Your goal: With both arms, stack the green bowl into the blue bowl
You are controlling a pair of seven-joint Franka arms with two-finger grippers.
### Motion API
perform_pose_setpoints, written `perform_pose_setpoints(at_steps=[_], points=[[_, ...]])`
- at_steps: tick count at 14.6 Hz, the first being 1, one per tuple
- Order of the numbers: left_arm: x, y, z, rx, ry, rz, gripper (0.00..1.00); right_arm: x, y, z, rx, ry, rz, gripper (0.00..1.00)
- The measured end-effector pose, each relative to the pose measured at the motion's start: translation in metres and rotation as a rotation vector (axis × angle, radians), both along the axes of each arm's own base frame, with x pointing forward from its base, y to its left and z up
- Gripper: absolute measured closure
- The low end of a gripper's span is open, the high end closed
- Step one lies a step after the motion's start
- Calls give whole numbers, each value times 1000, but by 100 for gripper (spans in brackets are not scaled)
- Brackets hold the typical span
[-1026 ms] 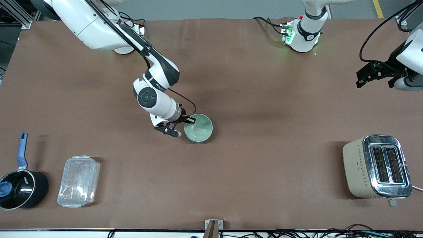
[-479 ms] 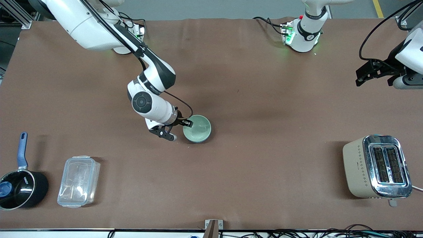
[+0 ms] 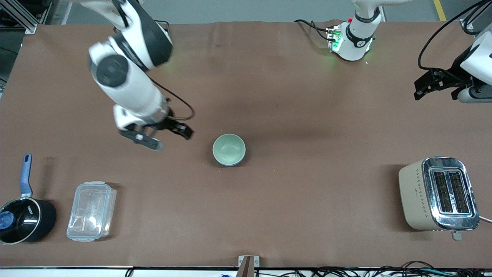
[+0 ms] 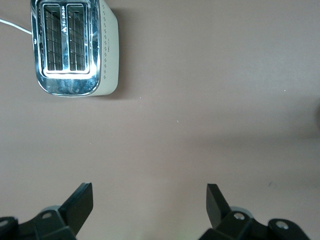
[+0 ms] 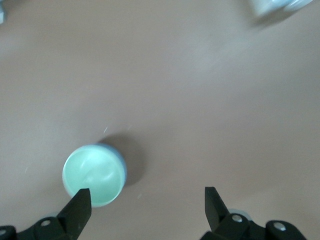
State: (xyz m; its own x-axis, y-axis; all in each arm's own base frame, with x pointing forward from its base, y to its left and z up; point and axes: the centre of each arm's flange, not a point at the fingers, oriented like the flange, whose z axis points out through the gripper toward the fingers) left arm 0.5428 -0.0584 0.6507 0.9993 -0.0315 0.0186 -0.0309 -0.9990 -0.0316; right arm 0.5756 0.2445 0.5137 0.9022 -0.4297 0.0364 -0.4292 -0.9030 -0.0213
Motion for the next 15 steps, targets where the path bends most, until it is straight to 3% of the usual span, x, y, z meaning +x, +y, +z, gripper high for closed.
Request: perform_pose_setpoints(at_steps=[4,6,10,15], points=[[0,-1,2,0,-4,-1,0,11,-146,66,-84,-72,104,0],[0,-2,1,0,-3,-2,0,7,-198,78,-90,-55,161,0],[0,-4,1,0,-3,11,0,-18,-263,118,-29,-2,225,0],[0,-6,1,0,-4,23,0,-41,-275,178,-22,2,275,0]])
